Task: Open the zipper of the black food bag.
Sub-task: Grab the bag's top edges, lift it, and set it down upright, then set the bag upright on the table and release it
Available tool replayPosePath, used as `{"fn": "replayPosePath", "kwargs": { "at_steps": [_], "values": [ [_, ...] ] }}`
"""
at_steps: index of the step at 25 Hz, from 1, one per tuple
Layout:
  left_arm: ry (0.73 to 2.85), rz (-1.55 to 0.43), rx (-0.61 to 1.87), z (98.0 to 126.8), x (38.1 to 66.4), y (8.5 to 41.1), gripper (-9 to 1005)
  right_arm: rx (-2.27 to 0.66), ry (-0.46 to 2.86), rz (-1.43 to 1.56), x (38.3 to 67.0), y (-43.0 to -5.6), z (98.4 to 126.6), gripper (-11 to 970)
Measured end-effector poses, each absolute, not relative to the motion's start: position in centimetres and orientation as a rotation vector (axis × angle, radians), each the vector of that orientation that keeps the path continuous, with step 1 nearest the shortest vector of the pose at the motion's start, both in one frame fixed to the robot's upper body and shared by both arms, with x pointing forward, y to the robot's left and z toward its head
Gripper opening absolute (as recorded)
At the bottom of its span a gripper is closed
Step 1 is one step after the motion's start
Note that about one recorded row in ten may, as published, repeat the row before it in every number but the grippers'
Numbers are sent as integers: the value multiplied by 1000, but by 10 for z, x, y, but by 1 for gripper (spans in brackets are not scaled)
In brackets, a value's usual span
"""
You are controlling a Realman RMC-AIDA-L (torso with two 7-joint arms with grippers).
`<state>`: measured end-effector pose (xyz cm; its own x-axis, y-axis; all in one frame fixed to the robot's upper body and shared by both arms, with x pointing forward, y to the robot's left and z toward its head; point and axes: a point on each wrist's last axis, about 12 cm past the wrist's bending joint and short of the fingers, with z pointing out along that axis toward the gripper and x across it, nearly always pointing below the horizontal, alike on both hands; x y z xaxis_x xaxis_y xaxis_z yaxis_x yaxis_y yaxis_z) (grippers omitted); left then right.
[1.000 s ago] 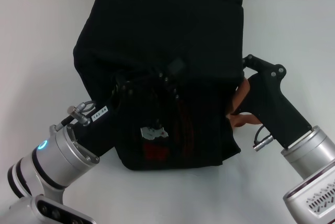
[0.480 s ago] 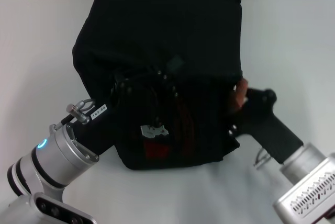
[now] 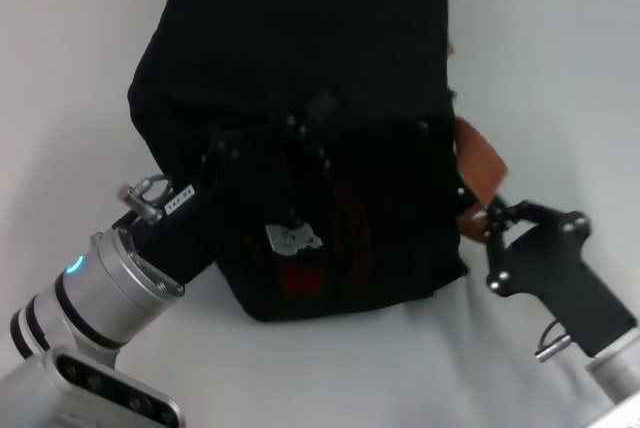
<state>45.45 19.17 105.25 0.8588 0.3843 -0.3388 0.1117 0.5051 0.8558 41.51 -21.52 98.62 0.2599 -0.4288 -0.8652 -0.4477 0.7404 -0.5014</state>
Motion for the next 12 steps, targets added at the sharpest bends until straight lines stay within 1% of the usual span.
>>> {"fn": "replayPosePath", "kwargs": {
  "at_steps": [1,3,4,5,8,9,10,11,12],
  "values": [
    [551,167,1029,1053,455,192,85,-728,1299,17,410,-219,995,37],
    [583,157,1000,1053,456,194,86,-687,1282,20,409,-221,998,43],
    [686,122,910,1052,457,201,86,-619,1254,35,408,-225,1005,46],
    [686,122,910,1052,457,201,86,-619,1254,35,408,-225,1005,49],
    [782,92,837,1049,454,211,86,-566,1231,70,407,-229,1010,59],
    [858,71,780,1044,450,219,86,-531,1223,108,406,-232,1012,94],
    [858,71,780,1044,450,219,86,-531,1223,108,406,-232,1012,129],
    [939,44,727,1039,446,226,86,-516,1221,126,406,-233,1013,164],
    [939,44,727,1039,446,226,86,-500,1219,147,407,-234,1014,200]
  ]
}}
